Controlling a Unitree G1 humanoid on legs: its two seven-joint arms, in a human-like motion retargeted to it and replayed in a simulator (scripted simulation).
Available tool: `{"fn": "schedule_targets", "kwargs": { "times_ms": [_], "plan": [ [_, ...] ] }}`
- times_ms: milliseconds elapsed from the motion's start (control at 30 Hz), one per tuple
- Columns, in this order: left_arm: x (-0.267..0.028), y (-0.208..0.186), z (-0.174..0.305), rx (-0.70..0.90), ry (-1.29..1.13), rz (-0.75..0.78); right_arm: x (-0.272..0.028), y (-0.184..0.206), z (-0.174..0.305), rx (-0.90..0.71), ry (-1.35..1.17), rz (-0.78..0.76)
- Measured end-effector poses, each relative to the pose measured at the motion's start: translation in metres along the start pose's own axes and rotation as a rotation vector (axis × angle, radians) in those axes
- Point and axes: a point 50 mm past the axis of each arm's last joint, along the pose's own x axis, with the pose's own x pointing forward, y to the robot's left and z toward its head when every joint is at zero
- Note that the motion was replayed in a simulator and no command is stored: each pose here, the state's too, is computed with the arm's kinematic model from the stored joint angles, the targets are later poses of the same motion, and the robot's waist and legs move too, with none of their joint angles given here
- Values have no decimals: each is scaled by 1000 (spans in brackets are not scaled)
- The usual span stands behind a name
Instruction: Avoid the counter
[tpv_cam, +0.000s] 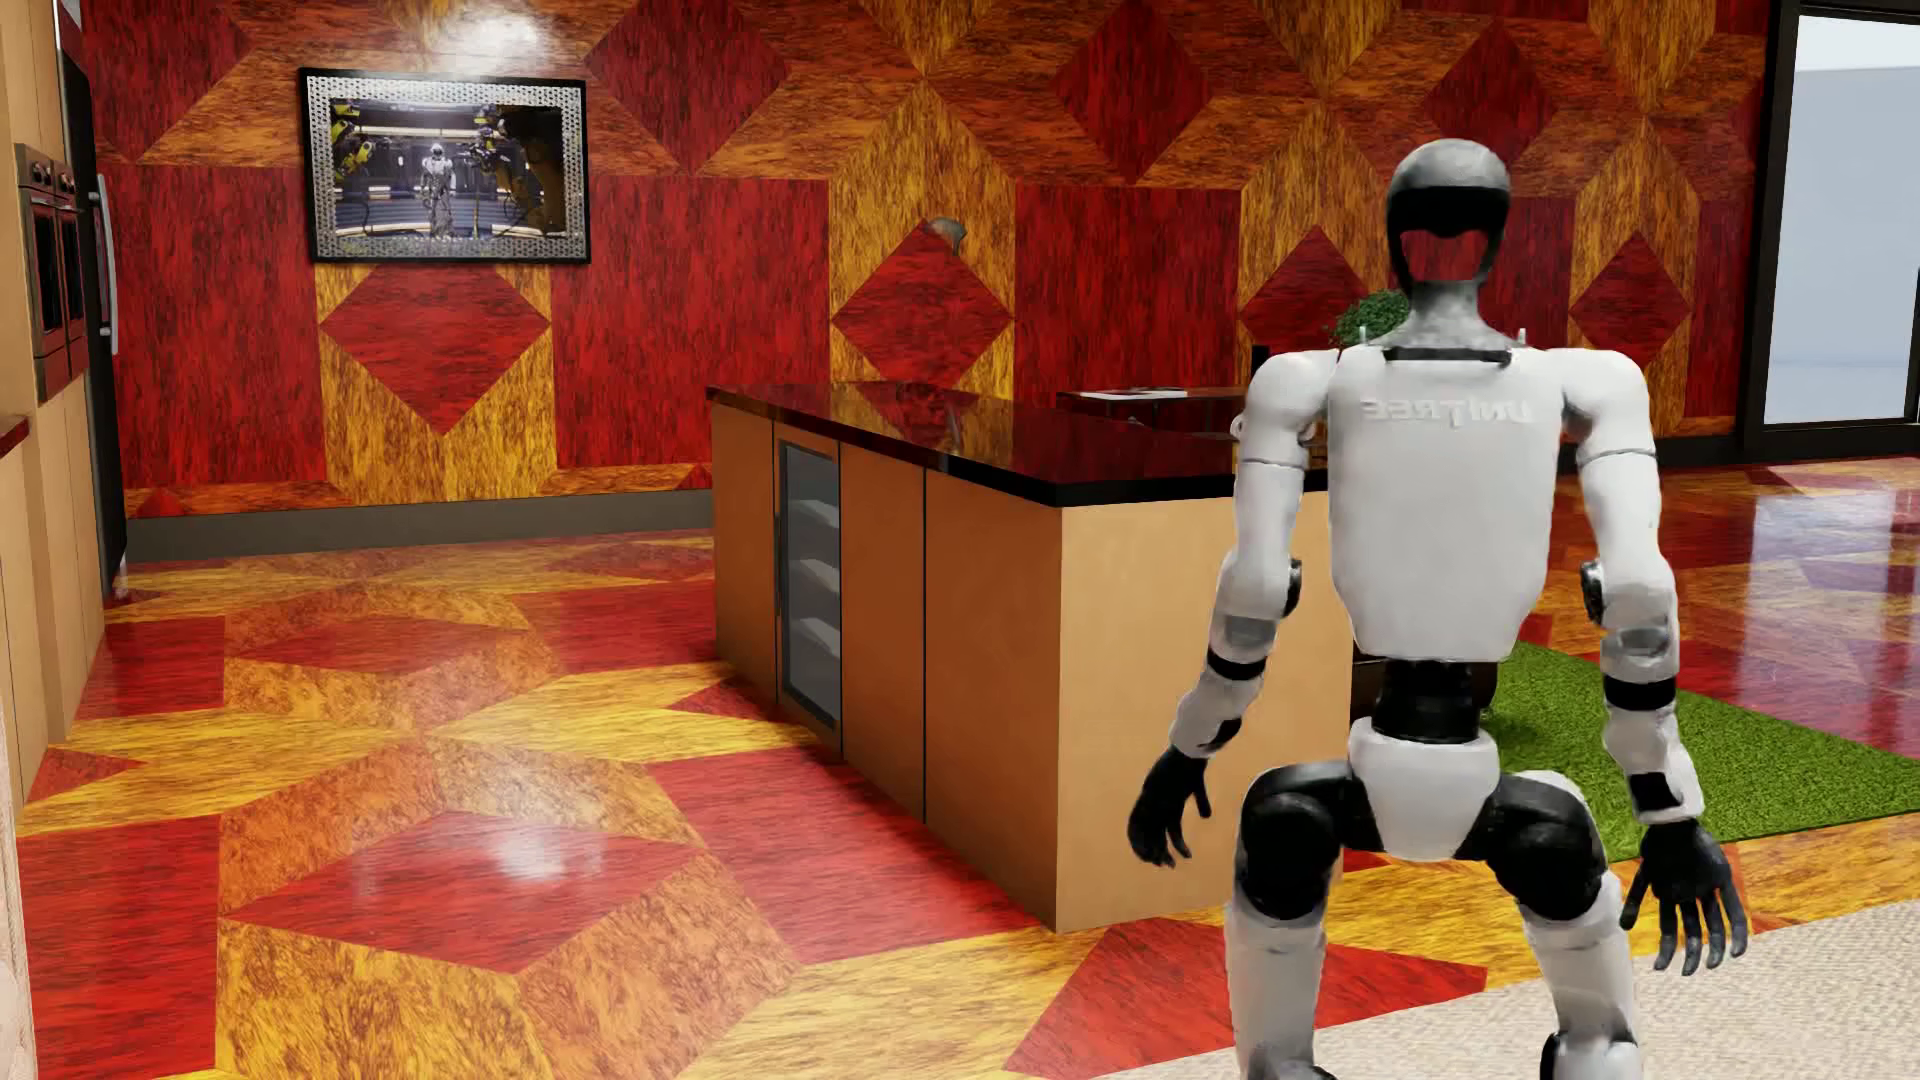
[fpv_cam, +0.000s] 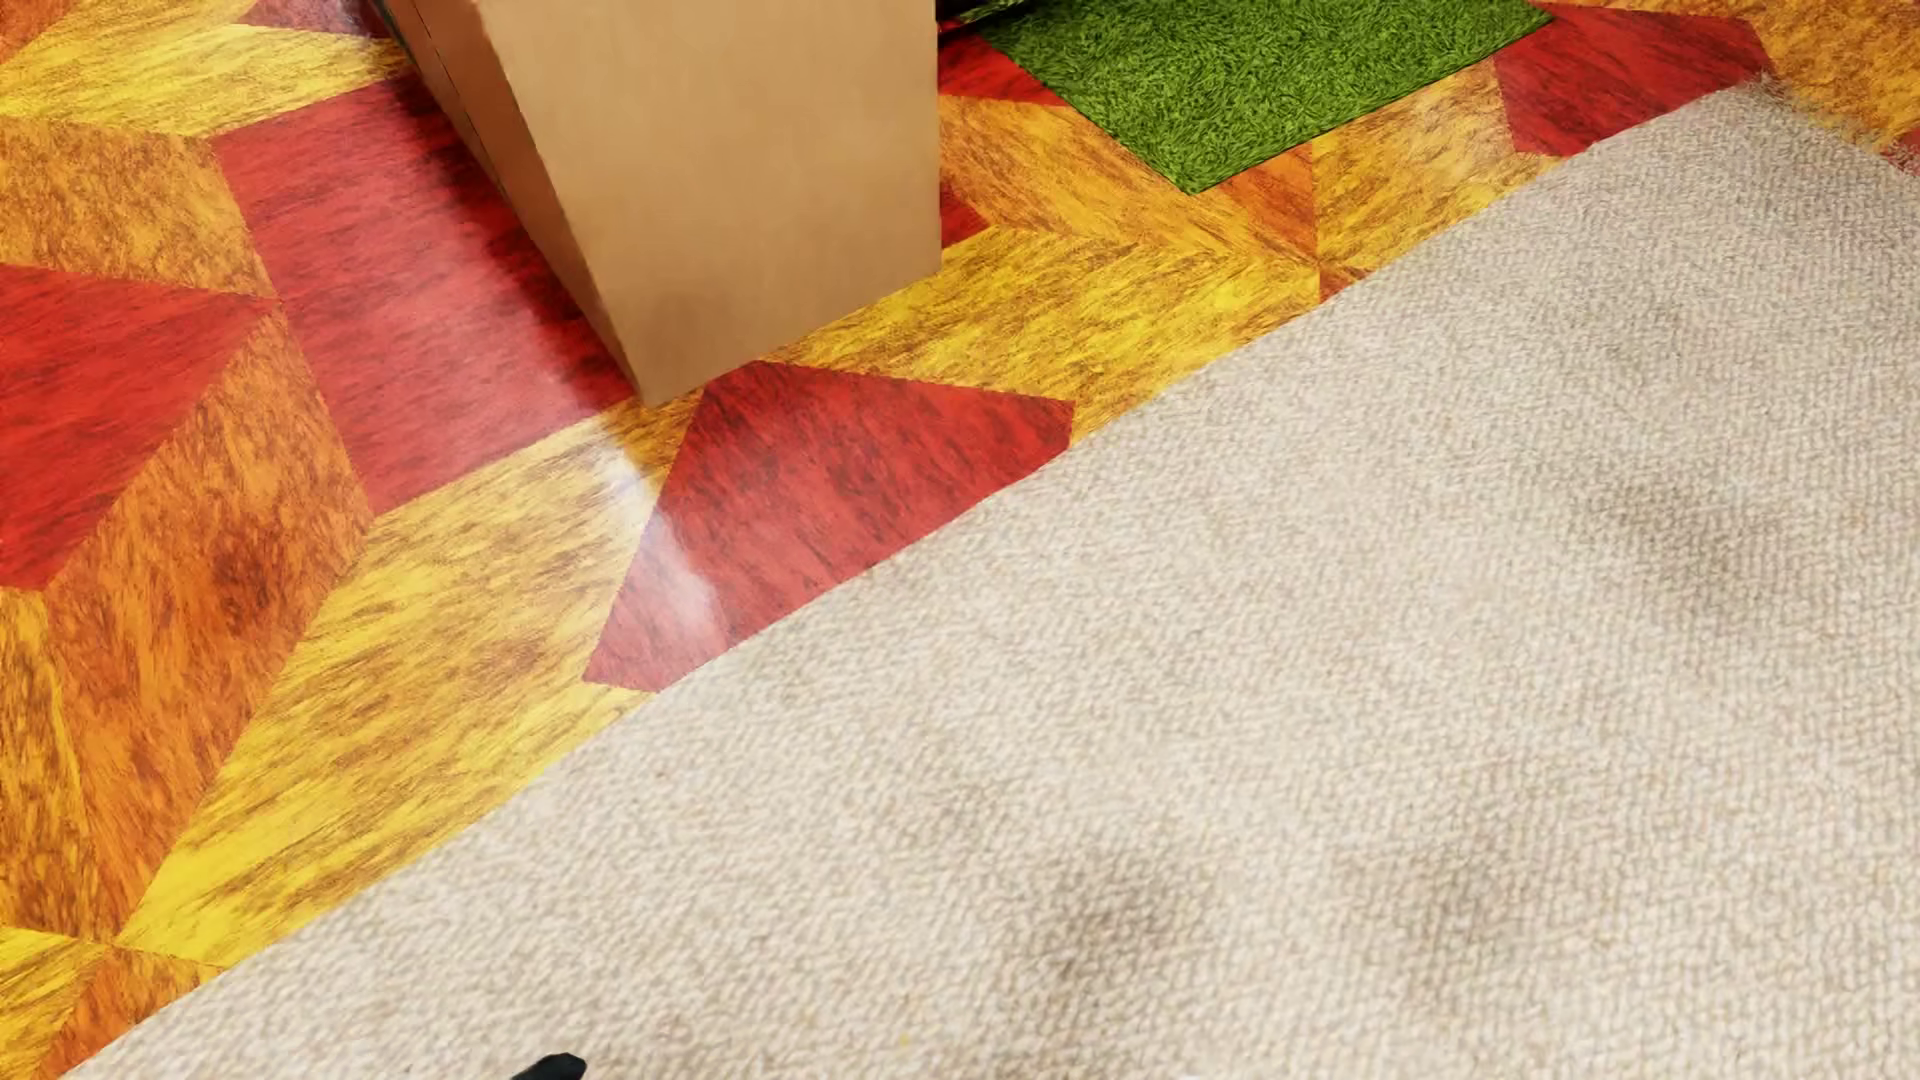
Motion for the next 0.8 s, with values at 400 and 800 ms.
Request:
{"fn": "schedule_targets", "kwargs": {
  "times_ms": [400, 800],
  "plan": [
    [-20, -28, -70, -80, 45, -23, -12, -111, 11, -293, 90, -444],
    [-31, -79, -94, -130, 201, -145, -252, -284, 154, -55, -781, -1372]
  ]
}}
